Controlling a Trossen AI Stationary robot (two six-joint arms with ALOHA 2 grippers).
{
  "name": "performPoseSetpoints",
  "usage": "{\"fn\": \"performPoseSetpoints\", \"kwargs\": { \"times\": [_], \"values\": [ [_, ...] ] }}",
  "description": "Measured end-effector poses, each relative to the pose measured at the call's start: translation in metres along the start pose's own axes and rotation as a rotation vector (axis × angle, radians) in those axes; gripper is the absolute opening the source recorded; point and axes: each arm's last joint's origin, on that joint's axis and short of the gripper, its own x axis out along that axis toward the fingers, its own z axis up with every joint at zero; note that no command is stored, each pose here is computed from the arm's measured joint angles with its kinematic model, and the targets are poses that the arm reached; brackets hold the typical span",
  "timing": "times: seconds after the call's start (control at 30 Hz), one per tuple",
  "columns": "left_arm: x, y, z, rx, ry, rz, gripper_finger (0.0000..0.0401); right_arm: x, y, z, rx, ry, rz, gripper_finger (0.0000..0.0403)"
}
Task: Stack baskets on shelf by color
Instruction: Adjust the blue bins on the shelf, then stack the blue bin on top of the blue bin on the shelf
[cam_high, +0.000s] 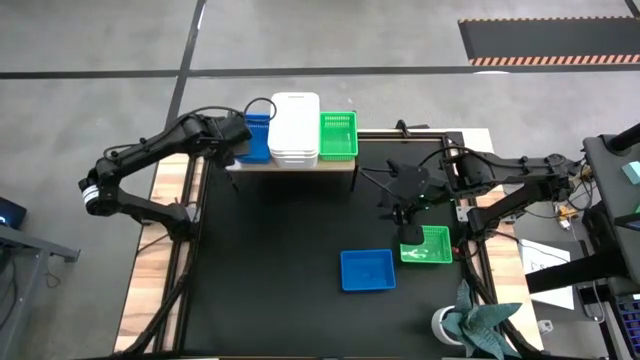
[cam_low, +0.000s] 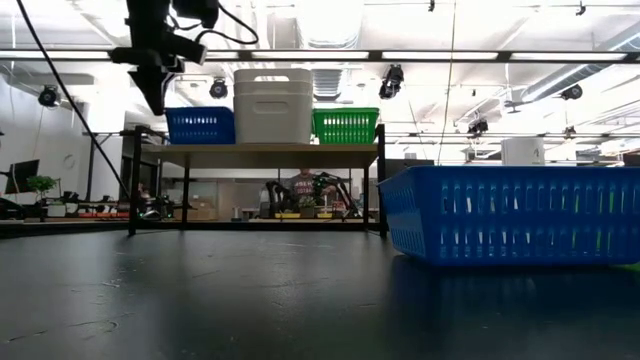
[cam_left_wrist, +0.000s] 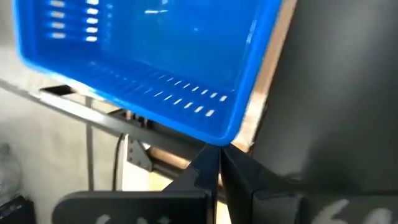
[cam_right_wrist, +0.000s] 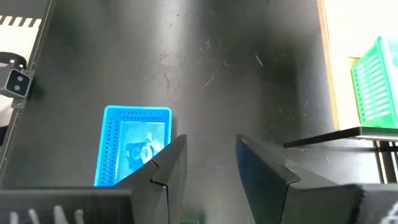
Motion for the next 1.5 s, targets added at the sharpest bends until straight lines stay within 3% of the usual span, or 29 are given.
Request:
{"fn": "performPoseSetpoints", "kwargs": {
  "times": [0.3, 0.47, 0.6, 0.93, 1.33, 1.5],
  "values": [
    [0.000, 0.000, 0.001, -0.016, -0.022, -0.013, 0.0000, 0.002, 0.000, -0.001, 0.010, 0.008, 0.000, 0.0128],
    [-0.011, -0.005, -0.006, -0.107, -0.029, -0.020, 0.0000, 0.007, 0.006, -0.006, 0.008, 0.026, 0.009, 0.0128],
    [-0.029, -0.020, -0.014, -0.172, -0.113, -0.031, 0.0000, 0.014, 0.018, -0.014, -0.019, -0.001, 0.011, 0.0128],
    [-0.065, -0.089, -0.010, -0.181, -0.342, -0.113, 0.0000, 0.042, 0.046, -0.053, -0.062, -0.113, 0.011, 0.0128],
    [-0.080, -0.212, 0.049, -0.009, -0.690, -0.249, 0.0000, 0.081, 0.056, -0.094, -0.094, -0.289, 0.059, 0.0128],
    [-0.072, -0.249, 0.072, 0.038, -0.755, -0.274, 0.0000, 0.091, 0.058, -0.105, -0.088, -0.355, 0.078, 0.0128]
  ]
}}
